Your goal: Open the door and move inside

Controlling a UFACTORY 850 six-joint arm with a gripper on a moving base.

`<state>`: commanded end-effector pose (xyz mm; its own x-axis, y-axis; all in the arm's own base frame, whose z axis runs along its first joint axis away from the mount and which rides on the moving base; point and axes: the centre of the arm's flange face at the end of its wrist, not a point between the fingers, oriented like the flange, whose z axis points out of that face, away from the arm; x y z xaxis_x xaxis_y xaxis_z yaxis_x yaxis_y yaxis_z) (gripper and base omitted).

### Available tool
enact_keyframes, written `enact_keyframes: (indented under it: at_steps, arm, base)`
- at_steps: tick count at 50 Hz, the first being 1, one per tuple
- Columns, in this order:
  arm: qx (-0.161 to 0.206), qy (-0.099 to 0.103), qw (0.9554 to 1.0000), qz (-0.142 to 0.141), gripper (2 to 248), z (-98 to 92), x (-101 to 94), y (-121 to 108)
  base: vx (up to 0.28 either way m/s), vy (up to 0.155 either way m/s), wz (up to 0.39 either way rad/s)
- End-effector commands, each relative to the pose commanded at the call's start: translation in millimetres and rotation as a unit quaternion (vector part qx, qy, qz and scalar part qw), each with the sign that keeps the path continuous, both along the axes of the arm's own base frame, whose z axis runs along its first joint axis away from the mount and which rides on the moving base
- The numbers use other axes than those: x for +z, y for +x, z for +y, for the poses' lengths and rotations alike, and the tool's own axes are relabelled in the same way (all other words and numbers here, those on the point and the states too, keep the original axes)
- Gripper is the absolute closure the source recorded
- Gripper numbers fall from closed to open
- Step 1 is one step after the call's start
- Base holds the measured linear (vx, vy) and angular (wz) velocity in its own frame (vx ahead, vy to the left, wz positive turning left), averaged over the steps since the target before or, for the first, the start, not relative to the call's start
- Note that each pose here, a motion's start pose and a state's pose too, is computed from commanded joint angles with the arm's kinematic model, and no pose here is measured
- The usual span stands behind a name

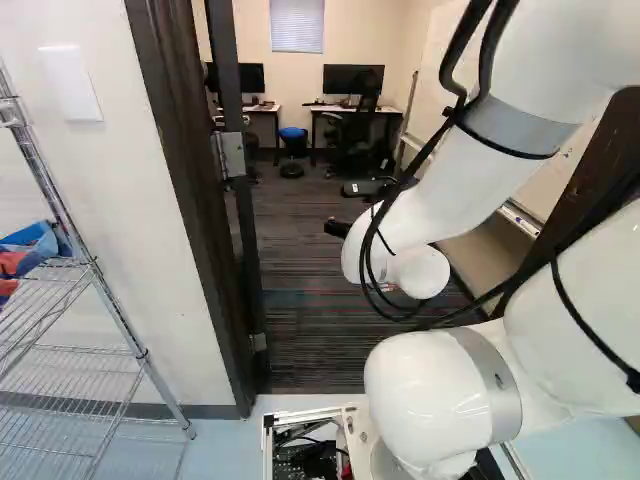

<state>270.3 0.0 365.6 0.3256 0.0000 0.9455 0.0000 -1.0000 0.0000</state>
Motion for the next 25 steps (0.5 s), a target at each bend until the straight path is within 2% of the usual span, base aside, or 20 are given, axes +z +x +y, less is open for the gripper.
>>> enact_keyframes:
  at_steps: [15,25]
  arm:
    - [0.000,0.000,1.0000,0.000,3,0.0,0.0,0.0]
    - [0.000,0.000,1.0000,0.000,3,0.0,0.0,0.0]
  base:
    - [0.000,0.000,0.000]
    - [0.044,-0.020,-0.110]
